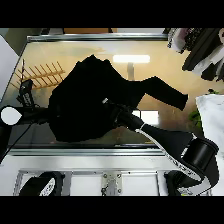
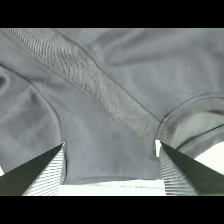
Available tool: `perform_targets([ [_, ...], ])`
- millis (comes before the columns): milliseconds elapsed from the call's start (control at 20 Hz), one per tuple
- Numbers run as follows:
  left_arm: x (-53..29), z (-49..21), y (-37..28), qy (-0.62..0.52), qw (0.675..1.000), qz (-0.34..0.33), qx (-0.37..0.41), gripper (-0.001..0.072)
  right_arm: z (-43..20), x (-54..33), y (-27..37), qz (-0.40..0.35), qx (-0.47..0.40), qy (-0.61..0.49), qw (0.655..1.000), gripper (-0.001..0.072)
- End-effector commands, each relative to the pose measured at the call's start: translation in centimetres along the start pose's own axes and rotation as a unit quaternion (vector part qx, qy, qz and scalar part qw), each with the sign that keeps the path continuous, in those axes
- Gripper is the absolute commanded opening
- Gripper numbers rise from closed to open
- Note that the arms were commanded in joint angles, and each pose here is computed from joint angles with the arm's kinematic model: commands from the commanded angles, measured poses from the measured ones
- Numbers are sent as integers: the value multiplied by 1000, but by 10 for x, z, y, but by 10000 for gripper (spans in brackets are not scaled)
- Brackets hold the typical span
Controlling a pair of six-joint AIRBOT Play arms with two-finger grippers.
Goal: Fold the clothes and pants, and hang the long-sleeved shirts on hangers.
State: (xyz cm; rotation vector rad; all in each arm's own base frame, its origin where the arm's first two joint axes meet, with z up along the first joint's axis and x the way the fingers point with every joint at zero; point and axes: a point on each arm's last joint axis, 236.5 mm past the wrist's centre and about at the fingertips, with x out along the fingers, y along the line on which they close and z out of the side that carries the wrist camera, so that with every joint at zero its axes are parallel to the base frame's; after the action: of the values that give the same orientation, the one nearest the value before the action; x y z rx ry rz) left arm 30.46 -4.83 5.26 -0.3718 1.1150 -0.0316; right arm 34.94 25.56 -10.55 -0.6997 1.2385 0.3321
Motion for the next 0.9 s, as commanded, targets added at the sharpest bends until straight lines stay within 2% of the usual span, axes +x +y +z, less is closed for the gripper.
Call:
perform_targets([
  [0,14,-11,-3,33,999,3,9,608,2,-4,-5,-2,15,-5,1000,21],
  [300,60,-64,-76,110,993,-20,39,609,5,-87,-27,33,130,-55,989,22],
  [500,95,-114,-126,150,986,-31,68,609,2,-129,-25,73,163,-79,981,21],
  [850,122,-149,-113,154,981,68,98,609,-6,-152,-24,95,176,-84,976,22],
])
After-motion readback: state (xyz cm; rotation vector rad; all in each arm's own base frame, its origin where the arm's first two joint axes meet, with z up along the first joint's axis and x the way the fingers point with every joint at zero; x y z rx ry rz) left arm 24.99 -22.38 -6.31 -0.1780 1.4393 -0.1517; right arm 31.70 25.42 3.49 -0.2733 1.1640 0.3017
